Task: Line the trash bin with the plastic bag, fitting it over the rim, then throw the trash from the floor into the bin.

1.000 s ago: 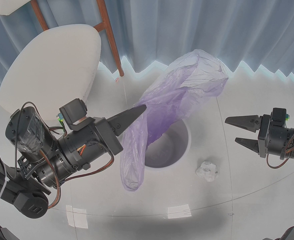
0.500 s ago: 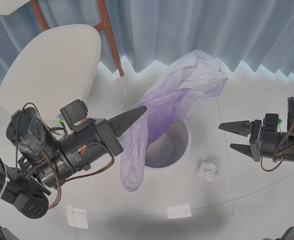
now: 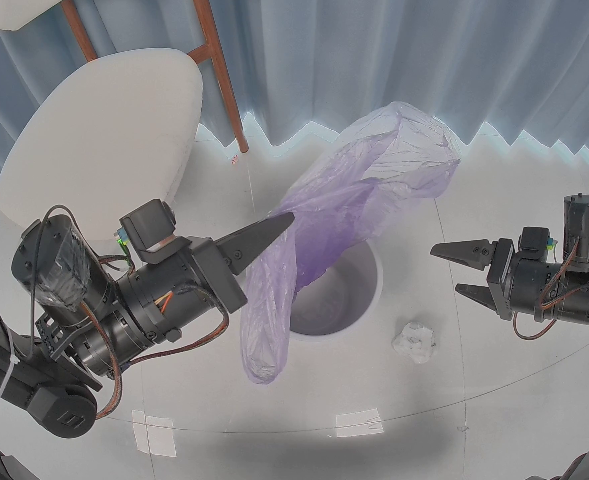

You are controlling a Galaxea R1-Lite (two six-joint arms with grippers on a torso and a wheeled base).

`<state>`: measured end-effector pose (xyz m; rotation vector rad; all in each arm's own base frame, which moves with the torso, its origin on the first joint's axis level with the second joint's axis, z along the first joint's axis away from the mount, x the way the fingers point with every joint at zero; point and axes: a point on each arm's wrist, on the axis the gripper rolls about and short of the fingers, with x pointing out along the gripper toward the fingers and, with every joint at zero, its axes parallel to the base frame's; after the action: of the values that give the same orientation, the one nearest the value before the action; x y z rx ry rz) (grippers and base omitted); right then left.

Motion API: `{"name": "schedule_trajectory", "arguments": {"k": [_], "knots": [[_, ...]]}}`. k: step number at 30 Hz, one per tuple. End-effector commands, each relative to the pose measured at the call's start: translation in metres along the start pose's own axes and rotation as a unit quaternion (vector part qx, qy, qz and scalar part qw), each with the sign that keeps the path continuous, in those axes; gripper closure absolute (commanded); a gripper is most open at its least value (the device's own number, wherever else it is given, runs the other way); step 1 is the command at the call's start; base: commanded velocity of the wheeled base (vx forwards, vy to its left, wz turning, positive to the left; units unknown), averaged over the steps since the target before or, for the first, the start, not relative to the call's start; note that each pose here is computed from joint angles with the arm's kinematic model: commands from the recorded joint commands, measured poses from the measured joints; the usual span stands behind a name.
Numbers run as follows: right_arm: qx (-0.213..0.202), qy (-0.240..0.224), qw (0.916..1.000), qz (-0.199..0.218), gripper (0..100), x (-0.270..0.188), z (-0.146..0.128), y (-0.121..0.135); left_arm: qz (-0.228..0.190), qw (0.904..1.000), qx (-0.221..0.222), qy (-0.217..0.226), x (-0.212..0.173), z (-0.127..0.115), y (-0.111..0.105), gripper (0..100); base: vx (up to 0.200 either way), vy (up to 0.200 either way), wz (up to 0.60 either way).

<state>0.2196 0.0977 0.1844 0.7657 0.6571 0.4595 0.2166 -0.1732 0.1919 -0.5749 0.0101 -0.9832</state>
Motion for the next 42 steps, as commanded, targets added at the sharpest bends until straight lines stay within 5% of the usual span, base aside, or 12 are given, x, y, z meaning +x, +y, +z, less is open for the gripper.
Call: {"name": "schedule_trajectory", "arguments": {"k": [1, 13, 42], "knots": [[-0.001, -0.007, 0.9999, 0.010, 0, 0.001, 0.002, 0.002, 0.002, 1.0000, -0.002, 0.004, -0.002, -0.002, 0.000, 100, 0.000, 0.000, 0.00], [-0.017, -0.066, 0.9940, 0.086, 0, -0.030, 0.005, 0.023, 0.030, 0.9972, 0.042, 0.054, 0.004, -0.033, 0.021, 100, 0.000, 0.000, 0.00], [0.019, -0.037, 0.9983, 0.041, 0, 0.015, 0.000, -0.010, 0.015, 0.9972, 0.039, 0.062, -0.001, -0.036, 0.010, 100, 0.000, 0.000, 0.00]]}}
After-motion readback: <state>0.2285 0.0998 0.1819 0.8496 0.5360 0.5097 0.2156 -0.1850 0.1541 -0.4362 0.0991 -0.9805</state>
